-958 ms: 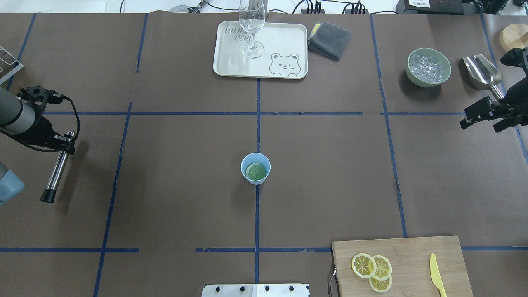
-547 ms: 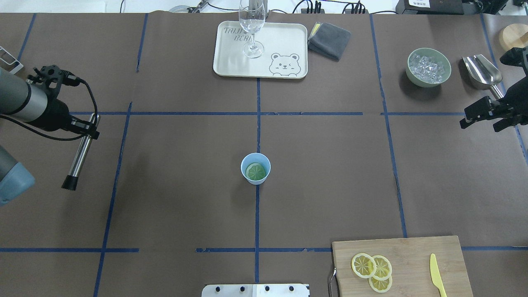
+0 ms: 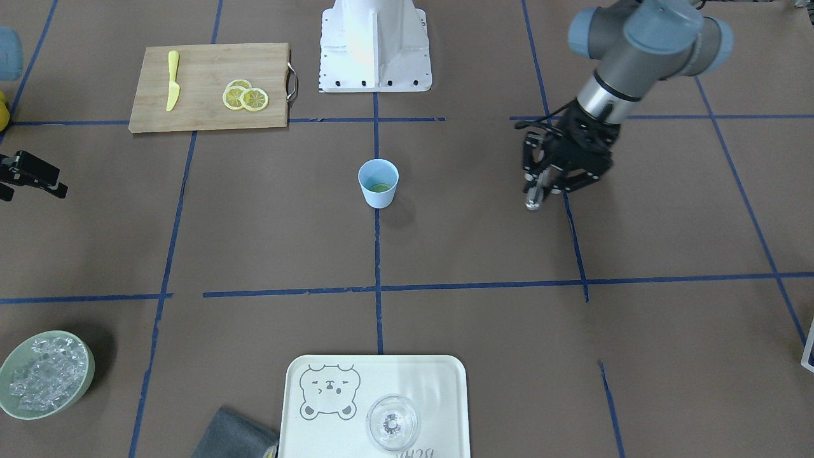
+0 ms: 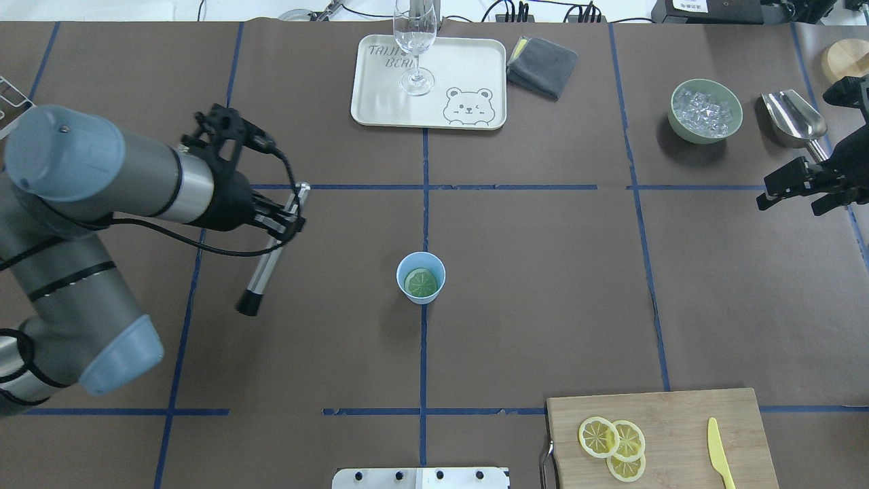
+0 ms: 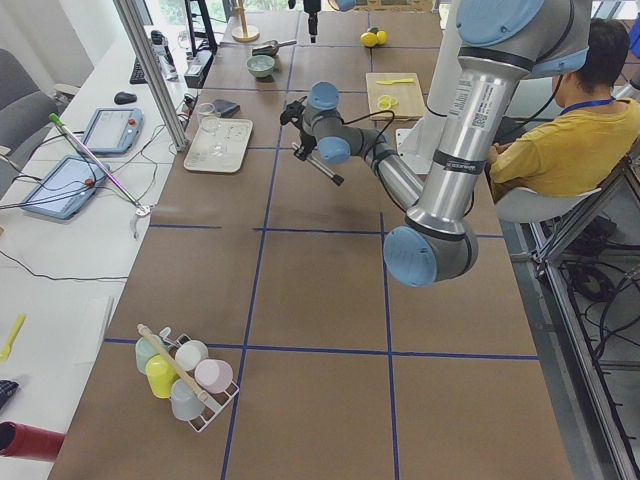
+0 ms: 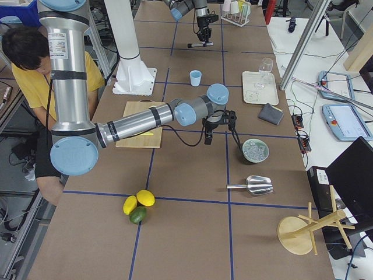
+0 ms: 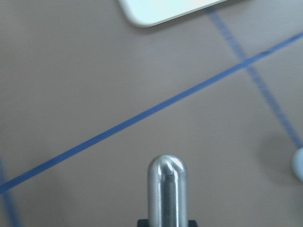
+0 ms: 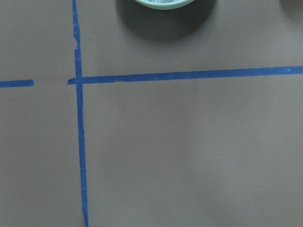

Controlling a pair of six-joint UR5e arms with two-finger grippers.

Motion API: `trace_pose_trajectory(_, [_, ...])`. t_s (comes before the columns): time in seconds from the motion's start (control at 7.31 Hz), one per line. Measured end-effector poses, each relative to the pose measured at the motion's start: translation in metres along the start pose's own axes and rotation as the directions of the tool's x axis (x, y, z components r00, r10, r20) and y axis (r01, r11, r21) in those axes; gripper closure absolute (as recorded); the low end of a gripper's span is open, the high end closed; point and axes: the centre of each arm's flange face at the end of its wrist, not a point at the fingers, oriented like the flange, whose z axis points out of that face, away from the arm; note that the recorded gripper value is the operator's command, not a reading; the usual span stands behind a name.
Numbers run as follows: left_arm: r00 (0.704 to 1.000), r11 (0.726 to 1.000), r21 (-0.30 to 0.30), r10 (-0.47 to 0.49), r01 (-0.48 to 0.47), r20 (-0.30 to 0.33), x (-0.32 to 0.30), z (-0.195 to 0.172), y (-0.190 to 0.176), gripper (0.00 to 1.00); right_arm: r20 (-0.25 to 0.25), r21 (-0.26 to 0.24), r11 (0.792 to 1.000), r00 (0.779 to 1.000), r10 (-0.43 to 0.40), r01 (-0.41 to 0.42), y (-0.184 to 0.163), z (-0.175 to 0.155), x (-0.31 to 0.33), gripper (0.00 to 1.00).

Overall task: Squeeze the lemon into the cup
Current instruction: 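Carry the muddler with the left gripper and lower it into the cup, then press the muddler down into the cup with the left gripper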

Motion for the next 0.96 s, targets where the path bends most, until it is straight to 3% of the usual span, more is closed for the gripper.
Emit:
trace_pose_trajectory(0.14, [0.996, 0.994, 0.088, 0.065, -0.059, -0.068, 0.046, -0.009, -0.023, 1.0, 0.0, 0.003, 1.0, 1.0, 0.001, -0.001, 0.0, -0.001, 0.001, 0.0])
trace_pose_trajectory(0.27, [0.989, 0.969, 0.227, 0.12, -0.097, -0.091, 0.072, -0.016, -0.036, 1.0, -0.002, 0.004, 1.0, 1.0, 0.005, -0.005, -0.001, -0.002, 0.002, 0.0])
trace_pose_trajectory(0.41, [0.988, 0.922, 0.374, 0.139, -0.104, -0.067, 0.09, -0.014, -0.039, 1.0, -0.003, 0.004, 1.0, 1.0, 0.009, -0.009, -0.001, -0.001, 0.002, 0.0])
trace_pose_trajectory(0.55, [0.992, 0.878, 0.469, 0.126, -0.1, -0.025, 0.105, -0.006, -0.035, 1.0, -0.004, 0.003, 1.0, 1.0, 0.011, -0.011, -0.001, -0.001, 0.003, 0.0])
trace_pose_trajectory(0.96, [0.986, 0.742, 0.649, 0.107, -0.167, 0.131, 0.135, 0.037, -0.002, 1.0, -0.004, 0.006, 1.0, 1.0, 0.016, -0.016, -0.001, -0.002, 0.005, 0.0])
